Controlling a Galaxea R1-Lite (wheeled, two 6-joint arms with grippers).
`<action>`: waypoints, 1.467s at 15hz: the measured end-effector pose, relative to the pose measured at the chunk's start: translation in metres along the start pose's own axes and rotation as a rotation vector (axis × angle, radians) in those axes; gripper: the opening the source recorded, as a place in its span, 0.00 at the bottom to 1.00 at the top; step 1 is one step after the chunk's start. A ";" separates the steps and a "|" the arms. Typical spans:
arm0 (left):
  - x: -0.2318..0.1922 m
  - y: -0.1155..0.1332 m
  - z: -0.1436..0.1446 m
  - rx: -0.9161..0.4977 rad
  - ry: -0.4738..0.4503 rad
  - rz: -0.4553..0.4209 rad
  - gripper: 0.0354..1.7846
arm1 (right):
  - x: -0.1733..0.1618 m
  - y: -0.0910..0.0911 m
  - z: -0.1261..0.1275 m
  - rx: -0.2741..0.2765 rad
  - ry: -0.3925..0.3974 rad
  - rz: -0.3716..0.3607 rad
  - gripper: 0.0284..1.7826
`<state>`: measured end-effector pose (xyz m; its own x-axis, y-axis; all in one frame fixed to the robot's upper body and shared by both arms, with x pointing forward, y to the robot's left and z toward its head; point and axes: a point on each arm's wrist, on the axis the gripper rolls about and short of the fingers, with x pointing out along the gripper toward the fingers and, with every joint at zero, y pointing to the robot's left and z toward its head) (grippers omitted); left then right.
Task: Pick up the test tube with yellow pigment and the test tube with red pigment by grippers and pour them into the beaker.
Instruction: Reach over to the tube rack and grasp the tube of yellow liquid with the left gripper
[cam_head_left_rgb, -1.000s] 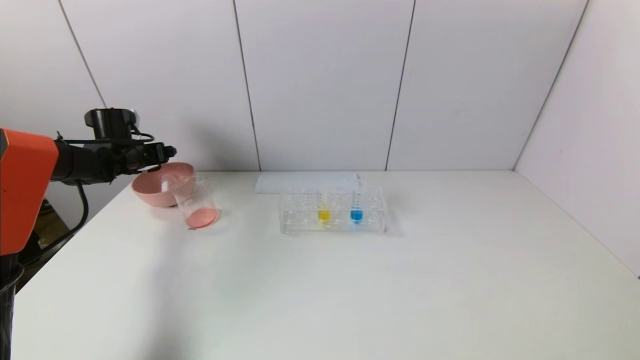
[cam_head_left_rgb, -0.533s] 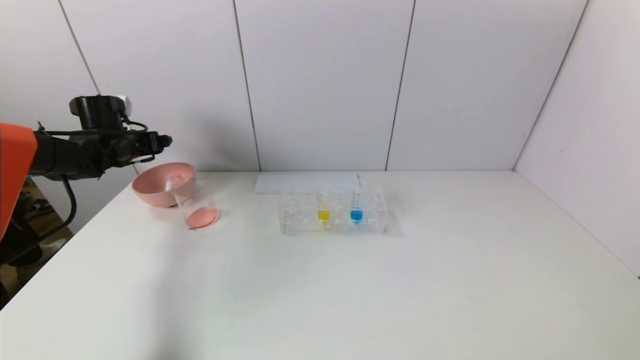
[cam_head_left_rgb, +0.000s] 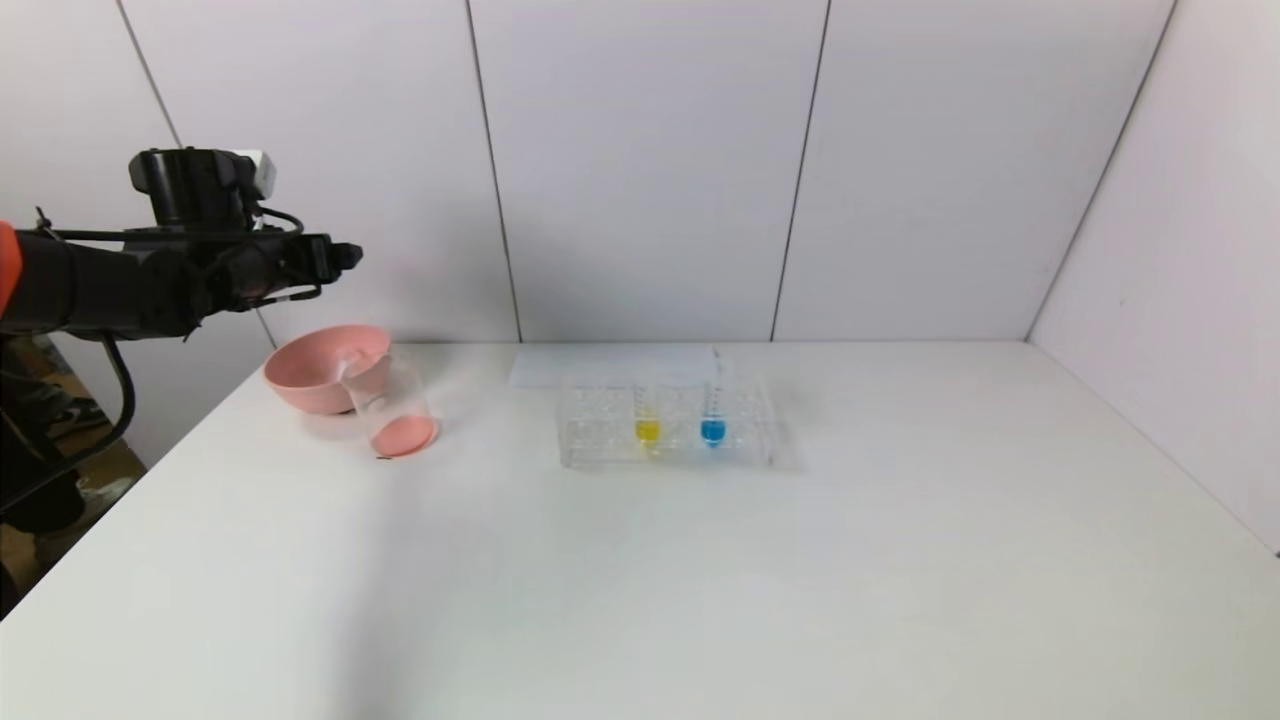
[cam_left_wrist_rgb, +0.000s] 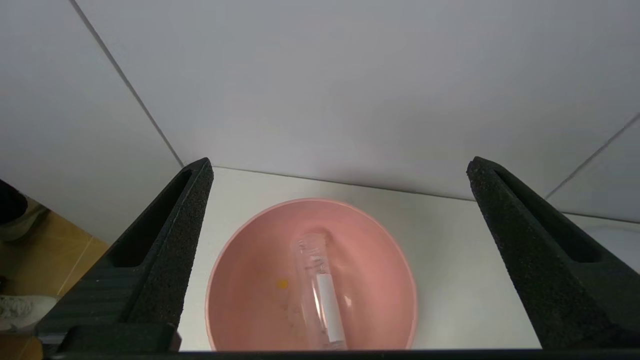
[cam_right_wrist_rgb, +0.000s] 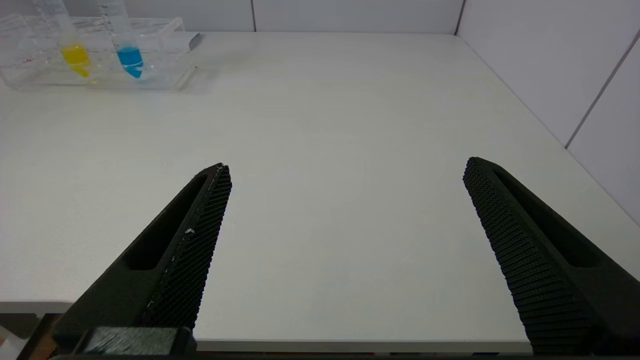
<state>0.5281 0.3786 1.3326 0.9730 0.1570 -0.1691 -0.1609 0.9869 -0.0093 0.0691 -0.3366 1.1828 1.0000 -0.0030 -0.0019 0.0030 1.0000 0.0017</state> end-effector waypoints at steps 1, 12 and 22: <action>-0.006 -0.003 0.004 0.001 -0.008 -0.009 0.99 | 0.000 0.000 0.000 0.000 0.000 0.000 0.95; -0.105 -0.037 0.032 0.013 -0.052 -0.125 0.99 | 0.000 0.000 0.000 0.000 0.000 0.000 0.95; -0.223 -0.044 0.021 0.029 -0.079 -0.354 0.99 | 0.000 0.000 0.000 0.000 0.000 0.000 0.95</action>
<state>0.3220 0.3013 1.3909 0.9775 -0.1934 -0.0842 0.1919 0.9811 -0.0251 0.0691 -0.3366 1.1828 1.0000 -0.0034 -0.0019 0.0034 1.0000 0.0017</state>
